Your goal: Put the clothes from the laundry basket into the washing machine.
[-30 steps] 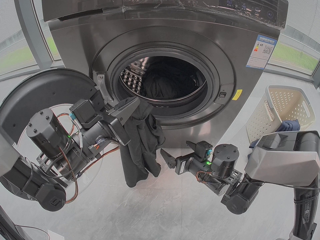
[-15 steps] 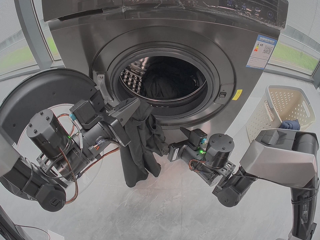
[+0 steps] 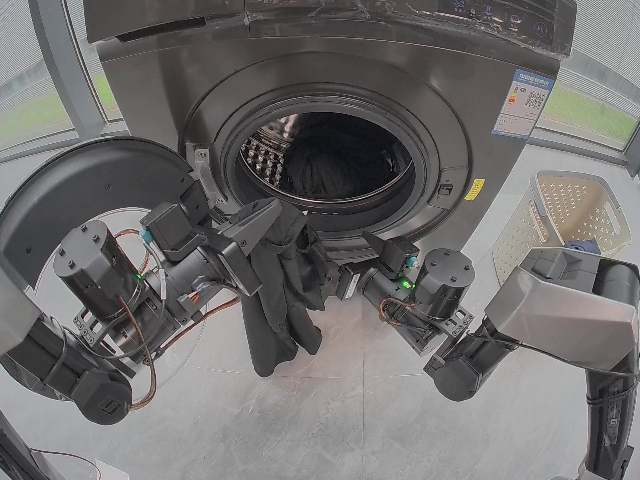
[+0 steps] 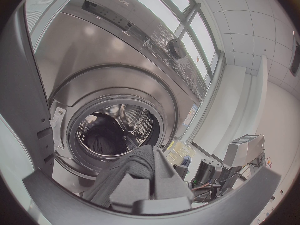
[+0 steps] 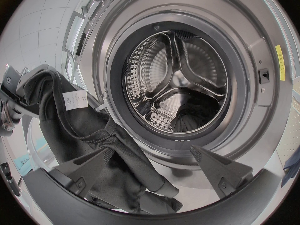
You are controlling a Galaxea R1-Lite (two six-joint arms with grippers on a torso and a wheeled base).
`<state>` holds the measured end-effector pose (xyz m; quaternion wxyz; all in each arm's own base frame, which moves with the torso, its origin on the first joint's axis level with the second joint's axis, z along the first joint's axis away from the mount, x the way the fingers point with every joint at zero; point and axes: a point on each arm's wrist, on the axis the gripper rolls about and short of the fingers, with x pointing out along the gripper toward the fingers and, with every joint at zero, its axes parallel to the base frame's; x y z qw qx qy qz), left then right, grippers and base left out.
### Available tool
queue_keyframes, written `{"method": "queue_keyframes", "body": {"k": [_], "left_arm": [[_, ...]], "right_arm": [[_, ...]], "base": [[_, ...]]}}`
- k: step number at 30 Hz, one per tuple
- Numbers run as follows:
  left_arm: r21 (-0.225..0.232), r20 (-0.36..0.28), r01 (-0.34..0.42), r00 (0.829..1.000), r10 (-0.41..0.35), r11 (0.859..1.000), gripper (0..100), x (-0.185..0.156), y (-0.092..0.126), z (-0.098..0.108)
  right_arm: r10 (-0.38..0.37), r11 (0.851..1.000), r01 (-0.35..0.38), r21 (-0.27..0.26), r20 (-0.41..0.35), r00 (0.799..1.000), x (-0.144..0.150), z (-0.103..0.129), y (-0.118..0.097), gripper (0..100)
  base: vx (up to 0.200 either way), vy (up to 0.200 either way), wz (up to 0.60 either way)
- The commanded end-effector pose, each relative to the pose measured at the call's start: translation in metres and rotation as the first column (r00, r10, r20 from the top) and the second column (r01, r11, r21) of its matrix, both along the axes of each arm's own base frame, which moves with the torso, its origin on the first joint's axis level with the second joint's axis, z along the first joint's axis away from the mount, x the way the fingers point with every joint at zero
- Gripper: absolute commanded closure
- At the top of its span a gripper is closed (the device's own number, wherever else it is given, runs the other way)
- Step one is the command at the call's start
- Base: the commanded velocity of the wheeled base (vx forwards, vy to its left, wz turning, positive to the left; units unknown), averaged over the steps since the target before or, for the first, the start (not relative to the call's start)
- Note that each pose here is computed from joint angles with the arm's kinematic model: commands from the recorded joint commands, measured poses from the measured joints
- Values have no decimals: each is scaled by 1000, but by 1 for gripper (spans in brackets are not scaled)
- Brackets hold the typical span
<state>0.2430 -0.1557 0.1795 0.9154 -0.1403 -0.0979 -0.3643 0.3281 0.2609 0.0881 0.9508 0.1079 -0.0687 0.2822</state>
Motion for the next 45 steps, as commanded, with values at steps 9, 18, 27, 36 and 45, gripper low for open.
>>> {"method": "queue_keyframes", "body": {"k": [9,18,27,36,45], "left_arm": [[-3,2,2,1000,-2,1000,100,0,0,1],[-24,26,10,1000,-10,1000,100,-5,1,10],[-20,23,14,1000,-14,1000,100,-6,1,9],[-15,19,12,1000,-12,1000,100,-6,2,7],[-15,19,14,1000,-13,1000,100,-7,2,7]], "right_arm": [[14,1000,-14,-20,-26,1000,0,-17,8,0],[13,999,-15,-44,-40,999,14,-45,20,0],[20,999,-21,-43,-27,999,23,-53,28,0],[44,999,-44,-29,-17,999,15,-47,32,0],[30,1000,-30,-3,18,999,27,-40,34,0]], "base": [[0,0,0],[0,0,0],[0,0,0],[0,0,0],[0,0,0]]}}
